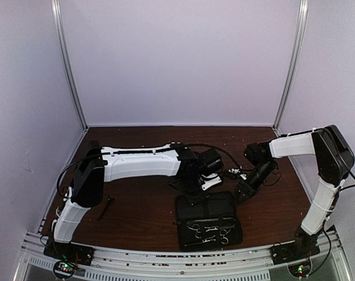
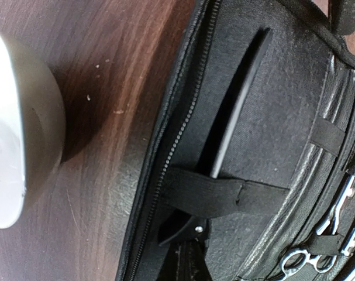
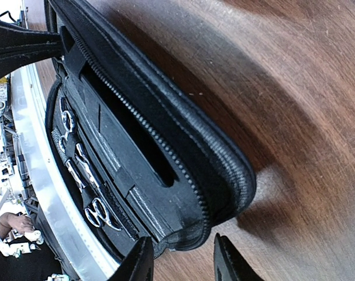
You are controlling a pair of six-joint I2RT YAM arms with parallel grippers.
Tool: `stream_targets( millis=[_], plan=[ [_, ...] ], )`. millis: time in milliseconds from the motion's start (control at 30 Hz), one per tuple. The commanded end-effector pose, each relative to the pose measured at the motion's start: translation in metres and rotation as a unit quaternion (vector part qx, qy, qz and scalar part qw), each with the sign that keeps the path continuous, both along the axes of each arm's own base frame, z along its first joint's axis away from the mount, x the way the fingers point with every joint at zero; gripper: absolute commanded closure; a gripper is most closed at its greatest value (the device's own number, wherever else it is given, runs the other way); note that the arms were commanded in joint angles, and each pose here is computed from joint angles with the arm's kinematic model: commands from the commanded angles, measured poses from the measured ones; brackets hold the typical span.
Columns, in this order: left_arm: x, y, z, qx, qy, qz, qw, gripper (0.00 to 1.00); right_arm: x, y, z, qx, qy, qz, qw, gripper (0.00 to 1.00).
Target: Sort the hair-cutting tools
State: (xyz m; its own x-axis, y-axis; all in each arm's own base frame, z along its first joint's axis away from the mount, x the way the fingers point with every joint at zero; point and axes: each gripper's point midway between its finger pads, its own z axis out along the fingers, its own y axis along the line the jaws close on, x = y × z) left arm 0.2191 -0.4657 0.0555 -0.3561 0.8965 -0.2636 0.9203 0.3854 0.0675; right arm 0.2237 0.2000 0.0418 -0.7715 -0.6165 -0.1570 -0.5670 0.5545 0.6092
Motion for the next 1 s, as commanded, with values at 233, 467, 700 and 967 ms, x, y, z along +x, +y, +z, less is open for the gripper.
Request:
stream_targets(
  millis=[233,467,700,967],
  plan=[
    [0.004,0.015,0.022,-0.003,-0.016,0.017,1.0,0.85,0.006,0.002,0.014,0.012,-0.023,0.004,1.0,0.64],
    [0.01,0.063,0.057,0.022,-0.055,0.069,0.996,0.64,0.015,-0.004,0.035,0.008,-0.088,0.003,0.996,0.58],
    [0.02,0.154,0.067,0.055,-0.085,0.199,0.975,0.43,0.023,-0.014,0.042,-0.015,-0.132,-0.004,0.991,0.57],
    [0.013,0.27,0.044,0.088,-0.075,0.402,0.908,0.21,0.027,-0.014,0.049,-0.01,-0.149,-0.006,0.989,0.57]
  ],
)
